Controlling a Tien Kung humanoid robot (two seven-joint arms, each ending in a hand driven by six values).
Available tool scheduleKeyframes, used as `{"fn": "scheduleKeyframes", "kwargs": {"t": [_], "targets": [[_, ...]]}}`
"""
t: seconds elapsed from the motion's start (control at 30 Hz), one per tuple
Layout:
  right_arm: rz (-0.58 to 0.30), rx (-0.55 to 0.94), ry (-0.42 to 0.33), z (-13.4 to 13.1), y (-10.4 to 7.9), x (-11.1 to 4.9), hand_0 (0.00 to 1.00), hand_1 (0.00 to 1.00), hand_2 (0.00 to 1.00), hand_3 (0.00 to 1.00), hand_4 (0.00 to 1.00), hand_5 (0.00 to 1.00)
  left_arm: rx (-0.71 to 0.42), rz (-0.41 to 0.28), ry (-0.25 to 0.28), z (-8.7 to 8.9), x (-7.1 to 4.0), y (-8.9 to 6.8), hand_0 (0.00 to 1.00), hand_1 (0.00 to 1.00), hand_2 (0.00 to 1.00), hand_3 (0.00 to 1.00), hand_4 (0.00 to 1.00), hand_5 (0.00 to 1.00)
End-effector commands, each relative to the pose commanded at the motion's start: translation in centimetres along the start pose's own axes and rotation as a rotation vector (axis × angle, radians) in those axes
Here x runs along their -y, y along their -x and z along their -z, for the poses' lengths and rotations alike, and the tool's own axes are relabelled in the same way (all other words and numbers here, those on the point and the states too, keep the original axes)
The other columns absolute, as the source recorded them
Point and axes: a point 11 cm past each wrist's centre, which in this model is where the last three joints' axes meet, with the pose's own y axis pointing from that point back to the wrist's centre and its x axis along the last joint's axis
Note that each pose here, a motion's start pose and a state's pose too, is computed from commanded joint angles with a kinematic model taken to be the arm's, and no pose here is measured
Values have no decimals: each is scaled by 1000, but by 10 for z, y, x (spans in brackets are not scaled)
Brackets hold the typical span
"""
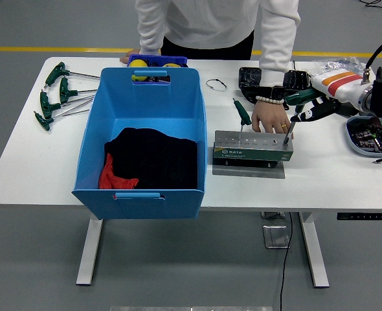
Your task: Lift tool from toolbox,place it in box,lift tool from toolbox,place it in box
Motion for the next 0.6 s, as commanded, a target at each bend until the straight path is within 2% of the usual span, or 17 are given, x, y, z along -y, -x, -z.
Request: {"fn": "scheduleKeyframes", "kwargs": {"t": [0.1,0.13,0.3,0.33,0.6], "targets": [[-22,19,-4,0,-2,0,102,32,66,88,998,711,2,0,0,0,0,0,519,507,532,687,724,672],[-24,25,-6,0,-3,-1,74,4,32,43,998,700,2,0,1,0,0,0,519,506,530,687,724,672],[-30,34,-5,-1,-4,-1,74,4,32,43,998,700,4,-1,0,0,0,-1,519,506,530,687,724,672],[-31,36,-5,-1,-4,-1,44,2,3,12,998,699,4,-1,0,0,0,-1,519,505,532,688,724,671],[-46,59,-10,-1,-8,-2,35,2,2,2,998,708,6,-1,-2,-1,0,-1,517,505,529,688,724,672]]}}
